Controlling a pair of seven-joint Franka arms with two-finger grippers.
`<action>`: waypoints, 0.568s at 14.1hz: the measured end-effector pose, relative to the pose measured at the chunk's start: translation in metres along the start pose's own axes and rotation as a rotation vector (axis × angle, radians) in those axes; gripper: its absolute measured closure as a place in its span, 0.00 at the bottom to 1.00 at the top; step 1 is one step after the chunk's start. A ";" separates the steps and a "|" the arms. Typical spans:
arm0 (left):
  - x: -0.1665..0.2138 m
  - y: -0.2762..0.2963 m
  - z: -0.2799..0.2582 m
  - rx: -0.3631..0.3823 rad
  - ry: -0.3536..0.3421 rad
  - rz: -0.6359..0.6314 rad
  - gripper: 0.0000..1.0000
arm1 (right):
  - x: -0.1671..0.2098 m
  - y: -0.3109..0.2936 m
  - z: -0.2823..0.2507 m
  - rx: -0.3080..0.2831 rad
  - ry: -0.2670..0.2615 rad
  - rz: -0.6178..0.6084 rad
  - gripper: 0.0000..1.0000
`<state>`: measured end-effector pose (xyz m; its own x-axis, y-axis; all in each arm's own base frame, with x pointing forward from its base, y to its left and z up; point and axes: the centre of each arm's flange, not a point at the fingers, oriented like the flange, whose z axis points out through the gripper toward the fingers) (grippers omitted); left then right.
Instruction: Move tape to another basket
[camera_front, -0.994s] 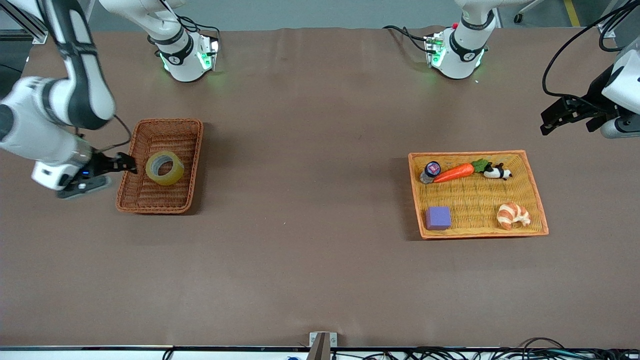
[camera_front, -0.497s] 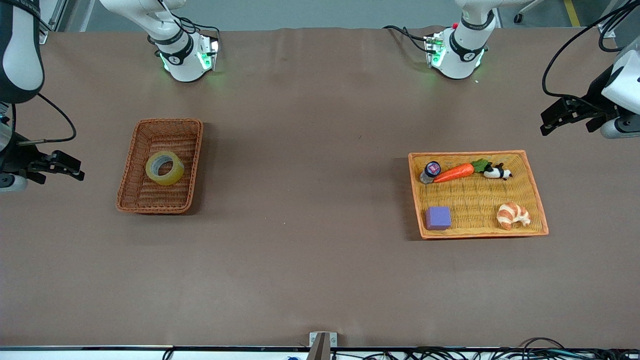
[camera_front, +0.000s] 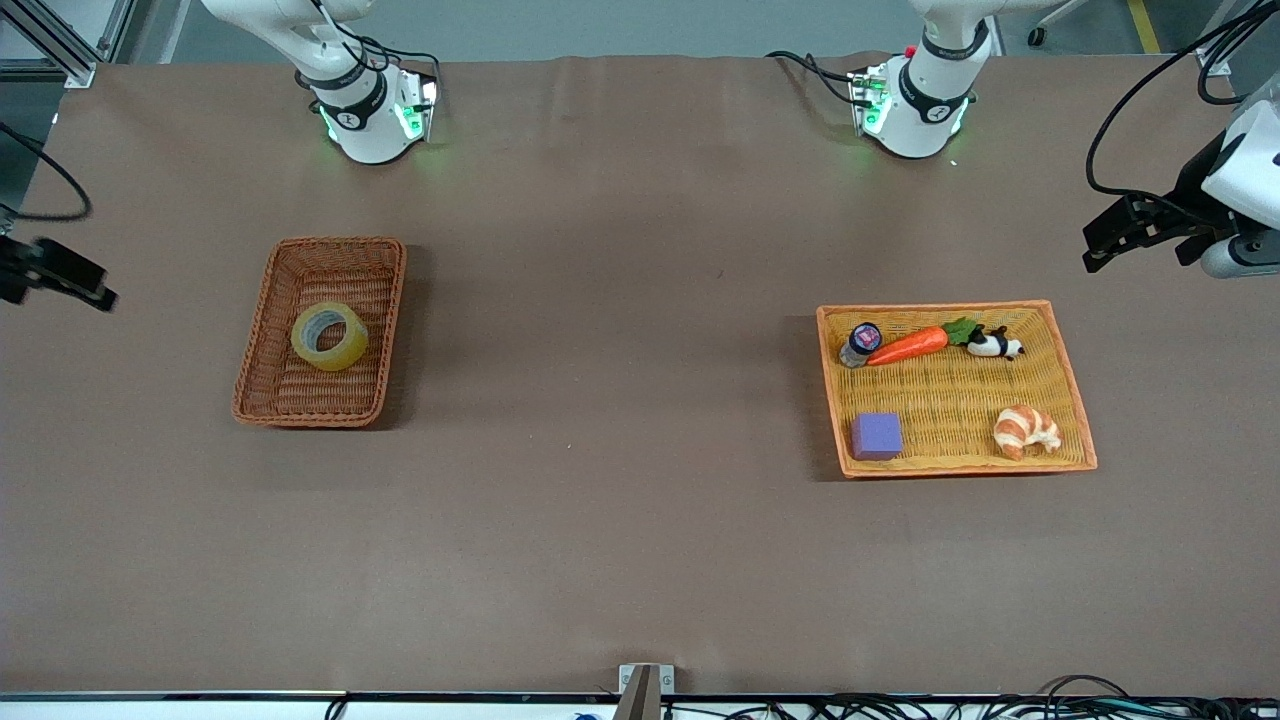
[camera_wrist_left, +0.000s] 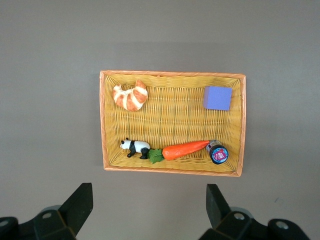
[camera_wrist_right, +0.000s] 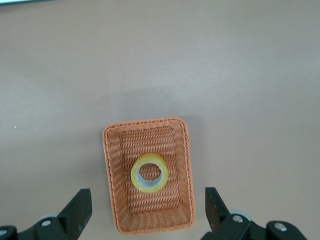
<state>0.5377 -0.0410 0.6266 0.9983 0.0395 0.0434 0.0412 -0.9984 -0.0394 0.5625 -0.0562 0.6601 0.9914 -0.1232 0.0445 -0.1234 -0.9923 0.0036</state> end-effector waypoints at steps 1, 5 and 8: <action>0.000 0.000 0.000 0.000 0.000 0.001 0.00 | -0.005 0.007 -0.008 0.001 0.000 0.014 0.00; 0.000 0.001 -0.004 -0.001 0.009 0.002 0.00 | -0.009 0.024 0.002 0.005 -0.019 0.046 0.00; -0.003 0.005 -0.007 -0.020 -0.001 0.005 0.00 | -0.008 0.021 0.005 0.006 -0.019 0.041 0.00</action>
<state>0.5351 -0.0468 0.6332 0.9985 0.0341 0.0427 0.0350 -0.9992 -0.0200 0.5517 -0.0760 0.6549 0.9862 -0.1637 0.0255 -0.1636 -0.9865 -0.0041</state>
